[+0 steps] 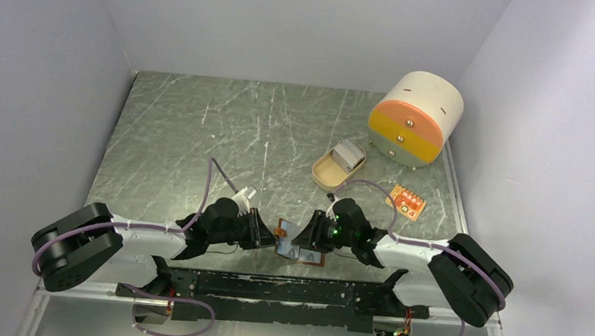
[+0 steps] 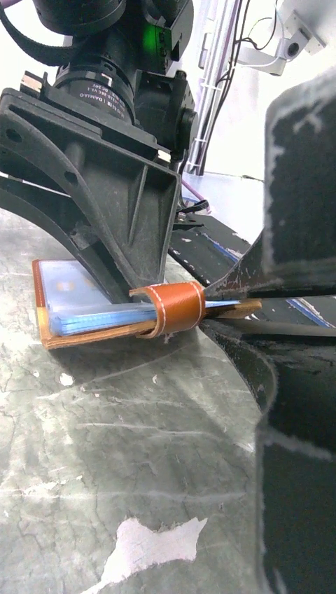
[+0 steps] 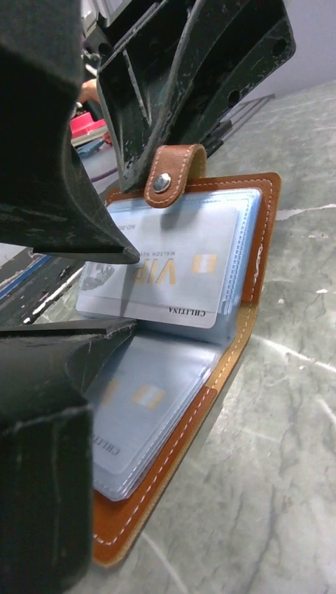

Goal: Put the credit cards into the card holder
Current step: Insert the credit card into the card holder.

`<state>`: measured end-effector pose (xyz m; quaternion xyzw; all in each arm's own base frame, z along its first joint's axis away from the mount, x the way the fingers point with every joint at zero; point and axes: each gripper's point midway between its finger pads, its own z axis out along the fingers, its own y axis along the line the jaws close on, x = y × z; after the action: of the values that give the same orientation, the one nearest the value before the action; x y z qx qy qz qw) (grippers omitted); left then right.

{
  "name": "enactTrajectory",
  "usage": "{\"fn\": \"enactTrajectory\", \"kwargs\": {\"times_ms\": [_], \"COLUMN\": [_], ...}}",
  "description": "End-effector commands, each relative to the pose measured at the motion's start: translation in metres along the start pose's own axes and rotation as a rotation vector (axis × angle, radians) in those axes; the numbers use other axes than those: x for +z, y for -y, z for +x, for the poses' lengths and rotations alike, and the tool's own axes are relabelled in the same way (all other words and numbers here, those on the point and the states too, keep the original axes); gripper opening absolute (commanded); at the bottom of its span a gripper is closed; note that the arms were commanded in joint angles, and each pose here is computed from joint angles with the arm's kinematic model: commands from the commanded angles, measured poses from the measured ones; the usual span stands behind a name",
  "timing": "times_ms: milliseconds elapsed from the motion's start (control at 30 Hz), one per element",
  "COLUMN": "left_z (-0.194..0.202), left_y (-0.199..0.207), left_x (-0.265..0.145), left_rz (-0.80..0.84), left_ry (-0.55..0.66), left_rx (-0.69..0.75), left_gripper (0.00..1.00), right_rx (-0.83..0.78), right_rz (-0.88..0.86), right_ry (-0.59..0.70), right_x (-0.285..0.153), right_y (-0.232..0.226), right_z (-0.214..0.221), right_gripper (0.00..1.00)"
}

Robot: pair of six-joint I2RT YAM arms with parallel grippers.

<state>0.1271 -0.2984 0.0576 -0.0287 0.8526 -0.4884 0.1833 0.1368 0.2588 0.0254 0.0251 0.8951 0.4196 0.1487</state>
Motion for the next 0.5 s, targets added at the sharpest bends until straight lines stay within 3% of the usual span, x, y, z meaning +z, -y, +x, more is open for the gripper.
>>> {"fn": "enactTrajectory", "kwargs": {"times_ms": [0,267,400,467], "left_z": [-0.0036,-0.0010,0.0004,0.0010], "left_y": [0.0162,0.0217,0.0196,0.0190], "left_x": [0.0036,0.0069,0.0082,0.0093], "left_rz": [0.040,0.042,0.026,0.025], "left_ry": [0.006,-0.002,-0.004,-0.005], "left_rx": [0.039,0.053,0.052,0.052], "left_gripper": [0.18,0.09,0.09,0.15], "right_rx": [-0.028,-0.041,-0.061,-0.058], "right_rz": [-0.069,-0.107,-0.125,-0.124], "right_ry": [0.002,0.008,-0.011,-0.016], "right_x": [0.0060,0.0087,0.0106,0.0109], "right_y": [-0.0140,-0.0174,-0.0189,-0.0171], "right_z": [-0.0036,-0.0046,-0.0016,0.0002], "right_gripper": [0.36,0.29,0.26,0.26]}}
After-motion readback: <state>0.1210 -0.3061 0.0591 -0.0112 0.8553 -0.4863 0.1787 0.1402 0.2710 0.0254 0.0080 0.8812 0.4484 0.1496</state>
